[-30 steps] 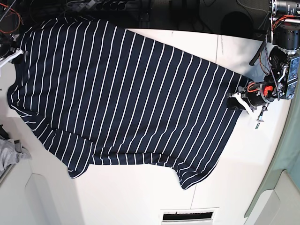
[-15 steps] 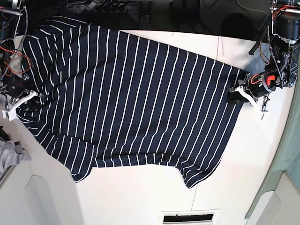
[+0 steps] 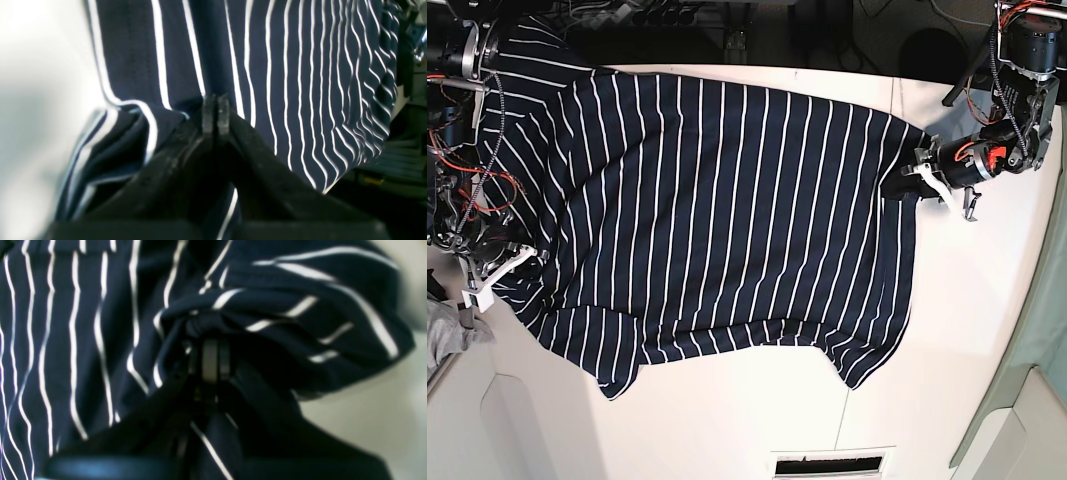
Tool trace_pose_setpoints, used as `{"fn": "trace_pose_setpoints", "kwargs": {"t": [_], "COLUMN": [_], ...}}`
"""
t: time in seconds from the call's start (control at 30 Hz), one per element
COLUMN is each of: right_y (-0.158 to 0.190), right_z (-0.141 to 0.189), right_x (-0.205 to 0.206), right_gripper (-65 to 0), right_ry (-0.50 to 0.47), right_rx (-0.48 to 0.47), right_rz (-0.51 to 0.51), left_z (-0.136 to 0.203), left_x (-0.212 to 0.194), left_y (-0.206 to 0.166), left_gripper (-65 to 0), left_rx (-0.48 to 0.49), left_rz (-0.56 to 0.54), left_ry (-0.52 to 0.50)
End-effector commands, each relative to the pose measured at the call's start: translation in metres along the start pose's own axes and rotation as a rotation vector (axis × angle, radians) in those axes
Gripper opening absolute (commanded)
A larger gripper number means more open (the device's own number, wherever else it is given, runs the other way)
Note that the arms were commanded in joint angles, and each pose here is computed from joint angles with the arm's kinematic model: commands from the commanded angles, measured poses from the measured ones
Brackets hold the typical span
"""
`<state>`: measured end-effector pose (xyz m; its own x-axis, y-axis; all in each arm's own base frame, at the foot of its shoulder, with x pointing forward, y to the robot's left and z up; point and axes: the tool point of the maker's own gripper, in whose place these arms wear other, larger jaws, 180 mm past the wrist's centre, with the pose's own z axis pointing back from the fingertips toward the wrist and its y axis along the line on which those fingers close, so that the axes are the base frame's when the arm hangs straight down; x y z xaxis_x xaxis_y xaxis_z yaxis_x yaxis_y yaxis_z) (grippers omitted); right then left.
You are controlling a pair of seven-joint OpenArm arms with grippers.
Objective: Layout the t-shirt on the table in an organized manner, then fold the t-shirt properly
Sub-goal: 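Grasp the shirt edge with the left gripper and pull it taut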
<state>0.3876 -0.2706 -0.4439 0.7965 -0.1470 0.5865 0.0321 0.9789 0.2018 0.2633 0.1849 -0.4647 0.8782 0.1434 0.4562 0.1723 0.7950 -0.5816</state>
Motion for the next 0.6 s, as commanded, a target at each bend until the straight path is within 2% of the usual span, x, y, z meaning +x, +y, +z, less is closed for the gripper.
{"fn": "trace_pose_setpoints", "kwargs": {"t": [0.0,0.2,0.3,0.37,0.43,0.57], "right_y": [-0.007,-0.009,-0.005,-0.008,-0.013,-0.018], "right_z": [0.009,0.026,0.039,0.048,0.056,0.061], "right_x": [0.03,0.035,0.04,0.038,0.03,-0.013], "right_gripper": [-65.0,-65.0,-65.0,-65.0,-65.0,-65.0], "right_ry": [-0.071,-0.045,-0.066,-0.076,-0.081,-0.019], "right_rx": [-0.007,0.005,0.035,0.023,0.007,-0.007], "right_rz": [0.01,0.02,-0.007,0.003,0.012,0.03], "left_z": [0.007,0.023,0.033,0.035,0.034,0.035], "left_x": [0.018,0.052,0.067,0.073,0.077,0.08], "left_y": [-0.004,-0.022,-0.031,-0.032,-0.029,-0.015], "left_gripper": [-65.0,-65.0,-65.0,-65.0,-65.0,-65.0], "left_rx": [-0.012,-0.023,-0.022,-0.02,0.003,0.087], "left_rz": [-0.036,-0.167,-0.232,-0.249,-0.273,-0.346], "left_ry": [-0.035,-0.085,-0.11,-0.118,-0.124,-0.134]}}
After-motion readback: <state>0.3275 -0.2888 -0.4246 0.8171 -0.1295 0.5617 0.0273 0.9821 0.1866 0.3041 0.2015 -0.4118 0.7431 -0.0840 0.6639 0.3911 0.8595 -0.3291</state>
